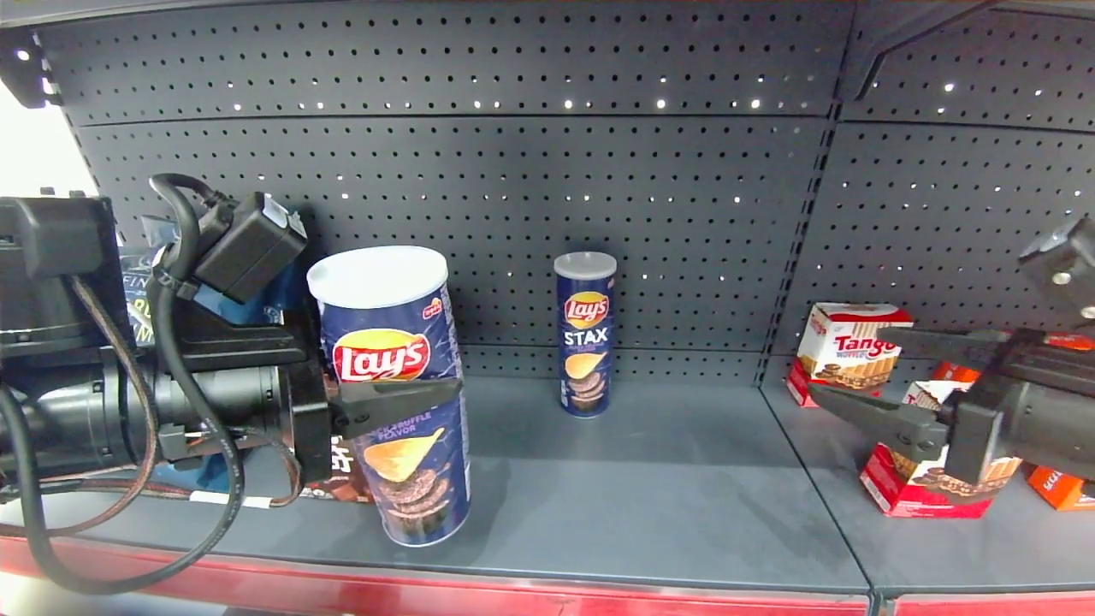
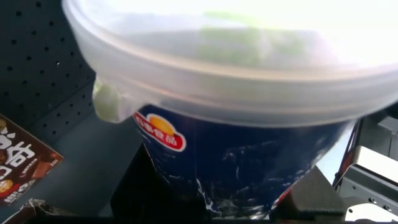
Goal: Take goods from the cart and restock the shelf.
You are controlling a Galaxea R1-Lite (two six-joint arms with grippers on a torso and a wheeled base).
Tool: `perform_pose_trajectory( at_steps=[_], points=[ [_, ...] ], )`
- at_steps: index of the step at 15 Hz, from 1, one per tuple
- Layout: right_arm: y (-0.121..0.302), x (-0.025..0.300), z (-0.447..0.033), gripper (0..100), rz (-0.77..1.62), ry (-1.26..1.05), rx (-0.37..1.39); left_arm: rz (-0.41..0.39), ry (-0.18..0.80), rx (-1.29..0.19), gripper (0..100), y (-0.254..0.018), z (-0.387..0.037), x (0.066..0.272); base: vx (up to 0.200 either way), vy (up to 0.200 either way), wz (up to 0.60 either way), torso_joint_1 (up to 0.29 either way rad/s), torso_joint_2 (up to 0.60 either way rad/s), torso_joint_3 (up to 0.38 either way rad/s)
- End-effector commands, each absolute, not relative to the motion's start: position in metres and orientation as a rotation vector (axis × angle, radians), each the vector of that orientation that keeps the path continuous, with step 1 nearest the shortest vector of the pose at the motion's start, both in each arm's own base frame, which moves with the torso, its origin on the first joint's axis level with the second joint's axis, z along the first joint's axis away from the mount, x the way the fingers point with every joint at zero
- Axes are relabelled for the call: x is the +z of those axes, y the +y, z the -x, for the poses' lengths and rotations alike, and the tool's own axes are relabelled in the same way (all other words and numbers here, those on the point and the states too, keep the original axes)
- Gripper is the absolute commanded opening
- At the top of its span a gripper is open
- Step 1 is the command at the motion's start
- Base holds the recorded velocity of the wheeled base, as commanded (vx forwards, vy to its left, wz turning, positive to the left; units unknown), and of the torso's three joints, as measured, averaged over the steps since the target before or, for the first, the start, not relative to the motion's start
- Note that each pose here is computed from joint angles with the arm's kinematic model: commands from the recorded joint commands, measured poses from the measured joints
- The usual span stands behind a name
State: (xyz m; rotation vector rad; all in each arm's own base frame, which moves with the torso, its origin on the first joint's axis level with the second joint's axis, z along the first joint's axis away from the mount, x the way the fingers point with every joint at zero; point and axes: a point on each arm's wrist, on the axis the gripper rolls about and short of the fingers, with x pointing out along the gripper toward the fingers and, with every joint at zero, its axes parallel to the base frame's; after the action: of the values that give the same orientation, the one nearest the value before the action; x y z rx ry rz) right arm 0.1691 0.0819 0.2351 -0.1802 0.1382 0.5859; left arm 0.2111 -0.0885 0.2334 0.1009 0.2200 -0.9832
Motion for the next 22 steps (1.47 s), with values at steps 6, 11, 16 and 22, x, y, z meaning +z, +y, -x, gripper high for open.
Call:
perform_pose_trajectory(
  at_steps=[6, 11, 16, 22],
  points=[
    [0.13, 0.209, -0.224, 100, 0.194, 0.193, 0.695, -0.101, 0.225, -0.994, 0, -0.093, -0.22, 0.232, 0.0, 0.0, 0.0, 0.0, 0.0, 0.0],
    [0.148, 0.193, -0.256, 100, 0.179, 0.172, 0.793, -0.1, 0.224, -0.996, 0, -0.093, -0.219, 0.233, 0.0, 0.0, 0.0, 0.0, 0.0, 0.0],
    [0.165, 0.184, -0.285, 100, 0.172, 0.144, 0.857, -0.097, 0.225, -0.998, 0, -0.093, -0.218, 0.233, 0.0, 0.0, 0.0, 0.0, 0.0, 0.0],
    [0.172, 0.17, -0.316, 100, 0.155, 0.097, 0.94, -0.097, 0.23, -0.995, 0, -0.093, -0.218, 0.232, 0.0, 0.0, 0.0, 0.0, 0.0, 0.0]
  ],
)
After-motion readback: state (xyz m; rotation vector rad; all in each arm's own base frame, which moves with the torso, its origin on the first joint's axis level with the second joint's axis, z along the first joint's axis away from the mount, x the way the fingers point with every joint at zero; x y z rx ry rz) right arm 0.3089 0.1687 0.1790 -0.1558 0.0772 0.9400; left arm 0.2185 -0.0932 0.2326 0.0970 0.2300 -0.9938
